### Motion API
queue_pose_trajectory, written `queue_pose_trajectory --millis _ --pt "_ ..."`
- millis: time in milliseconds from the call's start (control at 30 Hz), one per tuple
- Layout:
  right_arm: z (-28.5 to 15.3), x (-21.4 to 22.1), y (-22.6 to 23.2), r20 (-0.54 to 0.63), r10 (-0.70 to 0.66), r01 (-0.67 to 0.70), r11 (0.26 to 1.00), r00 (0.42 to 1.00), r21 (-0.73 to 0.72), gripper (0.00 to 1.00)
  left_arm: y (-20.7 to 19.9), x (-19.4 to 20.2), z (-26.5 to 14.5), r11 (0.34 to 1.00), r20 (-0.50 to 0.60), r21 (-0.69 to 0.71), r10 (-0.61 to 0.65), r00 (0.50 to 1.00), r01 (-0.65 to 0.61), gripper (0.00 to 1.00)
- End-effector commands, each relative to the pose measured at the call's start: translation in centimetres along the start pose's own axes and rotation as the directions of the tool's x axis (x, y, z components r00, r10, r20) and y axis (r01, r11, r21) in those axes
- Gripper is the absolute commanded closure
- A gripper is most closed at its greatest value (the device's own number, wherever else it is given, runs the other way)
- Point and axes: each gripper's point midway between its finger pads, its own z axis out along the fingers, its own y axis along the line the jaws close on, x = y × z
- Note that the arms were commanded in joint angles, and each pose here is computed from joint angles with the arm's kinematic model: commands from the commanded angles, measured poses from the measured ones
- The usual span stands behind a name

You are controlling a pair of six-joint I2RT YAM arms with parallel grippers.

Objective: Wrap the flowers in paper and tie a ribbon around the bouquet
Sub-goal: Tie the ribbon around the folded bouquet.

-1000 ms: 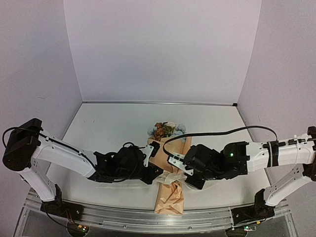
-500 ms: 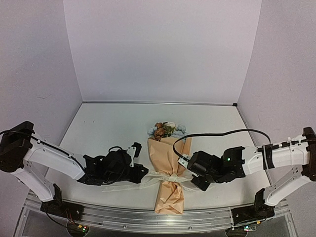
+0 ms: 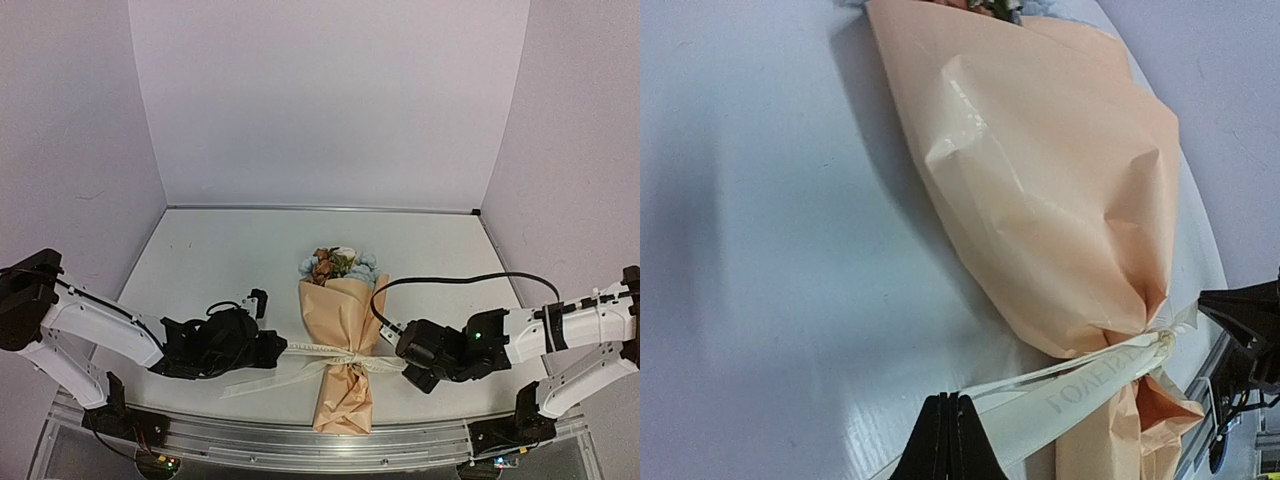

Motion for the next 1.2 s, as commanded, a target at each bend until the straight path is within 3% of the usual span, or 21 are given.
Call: queue_pose_trajectory --millis 0,367,700,800,967,1067,1167 --pt "0.4 1.0 0.0 -0.018 0.050 -0.050 0.999 0.999 0.002 1.00 2.9 -0.7 -1.3 0.991 0.061 -0.104 -0.084 0.995 0.090 1.00" --pt "0.9 2.0 -0.4 -0.034 0.072 -0.070 0.997 0.997 0.034 1.00 9.6 1.3 -3.0 0.911 0.071 -0.352 -0.203 0.977 0.215 1.00" --pt "1.1 4.1 -2.2 -0.025 0.096 -0.093 0.988 0.995 0.119 1.00 13.0 1.5 -3.9 0.868 0.083 -0.386 -0.303 0.949 0.311 1.00" --pt "1.0 4.2 -2.3 -0.020 0.098 -0.095 0.988 0.995 0.123 1.00 13.0 1.4 -3.8 0.873 0.075 -0.378 -0.304 0.950 0.309 1.00" --pt "0.5 2.1 0.9 -0.019 0.082 -0.083 0.995 0.996 -0.062 1.00 8.4 0.2 -1.9 0.954 -0.014 -0.246 -0.182 0.983 0.173 1.00" --pt "-0.2 0.8 1.9 -0.008 0.058 -0.059 0.991 0.998 -0.124 0.69 6.4 0.0 -1.1 0.975 -0.045 -0.189 -0.131 0.990 0.120 1.00" --pt "-0.9 -0.2 2.2 0.016 0.033 -0.030 0.987 0.999 -0.155 0.47 5.2 -0.1 -0.7 0.983 -0.058 -0.147 -0.116 0.992 0.107 1.00"
